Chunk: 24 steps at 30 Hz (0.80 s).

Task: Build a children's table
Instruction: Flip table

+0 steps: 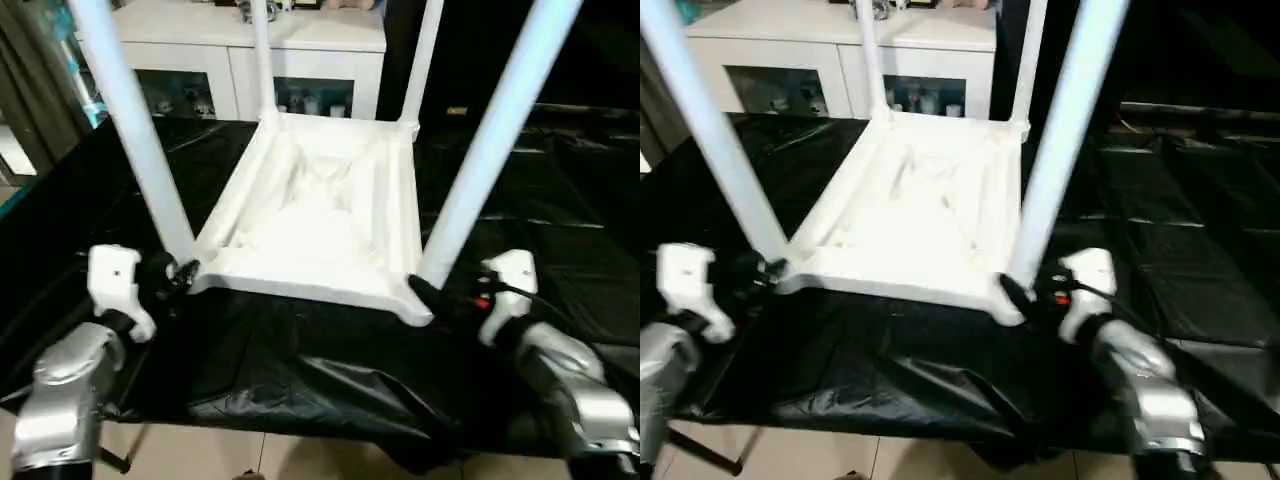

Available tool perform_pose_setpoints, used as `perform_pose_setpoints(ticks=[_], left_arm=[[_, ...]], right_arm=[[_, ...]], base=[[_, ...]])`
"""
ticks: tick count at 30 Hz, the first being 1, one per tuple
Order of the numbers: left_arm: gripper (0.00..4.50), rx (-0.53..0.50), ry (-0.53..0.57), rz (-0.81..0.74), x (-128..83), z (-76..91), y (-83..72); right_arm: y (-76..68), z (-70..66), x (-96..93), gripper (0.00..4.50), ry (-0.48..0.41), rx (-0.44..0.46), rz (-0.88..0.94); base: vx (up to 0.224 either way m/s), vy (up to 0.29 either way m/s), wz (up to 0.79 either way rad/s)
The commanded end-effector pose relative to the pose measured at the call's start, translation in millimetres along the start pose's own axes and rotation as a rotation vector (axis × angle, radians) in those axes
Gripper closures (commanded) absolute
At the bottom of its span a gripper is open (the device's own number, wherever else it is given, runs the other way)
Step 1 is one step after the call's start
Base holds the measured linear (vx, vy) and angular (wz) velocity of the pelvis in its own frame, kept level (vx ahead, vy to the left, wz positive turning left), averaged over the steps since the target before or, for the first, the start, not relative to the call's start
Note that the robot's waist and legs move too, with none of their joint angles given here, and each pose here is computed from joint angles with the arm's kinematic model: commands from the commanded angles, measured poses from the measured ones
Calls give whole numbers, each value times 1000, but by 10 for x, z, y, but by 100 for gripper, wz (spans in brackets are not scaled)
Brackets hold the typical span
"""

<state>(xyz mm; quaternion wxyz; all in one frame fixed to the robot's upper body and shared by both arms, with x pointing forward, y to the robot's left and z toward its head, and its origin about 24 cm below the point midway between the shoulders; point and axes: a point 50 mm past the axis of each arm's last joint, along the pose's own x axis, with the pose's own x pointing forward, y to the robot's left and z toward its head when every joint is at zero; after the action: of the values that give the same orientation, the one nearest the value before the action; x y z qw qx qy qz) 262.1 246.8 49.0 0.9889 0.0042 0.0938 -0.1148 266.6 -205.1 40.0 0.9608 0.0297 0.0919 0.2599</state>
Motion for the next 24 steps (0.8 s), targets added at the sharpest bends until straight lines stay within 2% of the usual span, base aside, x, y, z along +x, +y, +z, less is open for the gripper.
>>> perform_pose_setpoints(ticks=[1, 3, 7, 13, 17, 21, 24], left_arm=[[212, 8, -9, 27, 75, 32, -4], [212, -8, -50, 90, 105, 93, 52], [212, -15, -23, 46, 6, 77, 39], [212, -12, -6, 27, -77, 39, 49], [212, -26, -32, 42, 32, 73, 36], [212, -44, -57, 13, 210, 117, -105], [212, -39, -45, 14, 291, 72, -163]], right_arm=[[-59, 62, -59, 0, -23, -13, -10], [-156, 69, -111, 0, -19, -27, -56], [-298, 76, -203, 0, -8, -51, -112], [-397, 117, -323, 0, -3, -75, -150], [-359, 130, -405, 0, -6, -72, -91], [-179, 97, -530, 0, 36, -73, 69], [-110, 67, -662, 0, 76, -53, 126]], base=[[0, 0, 0], [0, 0, 0], [0, 0, 0], [0, 0, 0], [0, 0, 0], [0, 0, 0], [0, 0, 0]])
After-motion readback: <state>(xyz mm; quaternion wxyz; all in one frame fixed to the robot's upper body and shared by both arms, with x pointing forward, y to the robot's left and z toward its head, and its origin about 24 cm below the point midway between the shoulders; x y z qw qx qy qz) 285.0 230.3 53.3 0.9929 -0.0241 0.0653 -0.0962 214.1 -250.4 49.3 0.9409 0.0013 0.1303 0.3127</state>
